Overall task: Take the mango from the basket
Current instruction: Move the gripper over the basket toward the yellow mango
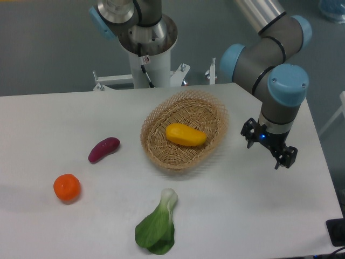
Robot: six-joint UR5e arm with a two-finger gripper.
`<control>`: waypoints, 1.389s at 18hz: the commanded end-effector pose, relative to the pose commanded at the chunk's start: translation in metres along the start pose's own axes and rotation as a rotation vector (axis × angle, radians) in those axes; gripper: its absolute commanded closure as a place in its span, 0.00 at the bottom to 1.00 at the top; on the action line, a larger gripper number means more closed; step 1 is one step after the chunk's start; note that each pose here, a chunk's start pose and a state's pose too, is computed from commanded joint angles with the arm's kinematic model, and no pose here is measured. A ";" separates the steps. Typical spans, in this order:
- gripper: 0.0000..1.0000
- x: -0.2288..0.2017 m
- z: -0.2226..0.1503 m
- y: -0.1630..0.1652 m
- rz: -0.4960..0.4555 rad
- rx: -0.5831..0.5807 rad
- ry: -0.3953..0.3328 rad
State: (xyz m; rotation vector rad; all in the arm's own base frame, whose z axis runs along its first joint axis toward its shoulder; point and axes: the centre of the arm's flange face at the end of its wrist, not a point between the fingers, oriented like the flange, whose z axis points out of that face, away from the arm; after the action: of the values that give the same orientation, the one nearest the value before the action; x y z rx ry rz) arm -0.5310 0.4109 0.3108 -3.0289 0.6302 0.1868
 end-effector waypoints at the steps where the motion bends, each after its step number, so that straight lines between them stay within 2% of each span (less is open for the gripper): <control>1: 0.00 0.000 0.000 0.000 0.000 0.000 0.000; 12: 0.00 0.011 0.006 -0.003 -0.006 0.002 0.026; 20: 0.00 0.045 0.013 -0.027 0.011 0.011 0.061; 25: 0.00 0.070 0.025 -0.043 0.054 0.010 0.092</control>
State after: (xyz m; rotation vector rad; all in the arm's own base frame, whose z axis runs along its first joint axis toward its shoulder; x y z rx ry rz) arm -0.4533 0.4240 0.2782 -3.0276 0.7170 0.0456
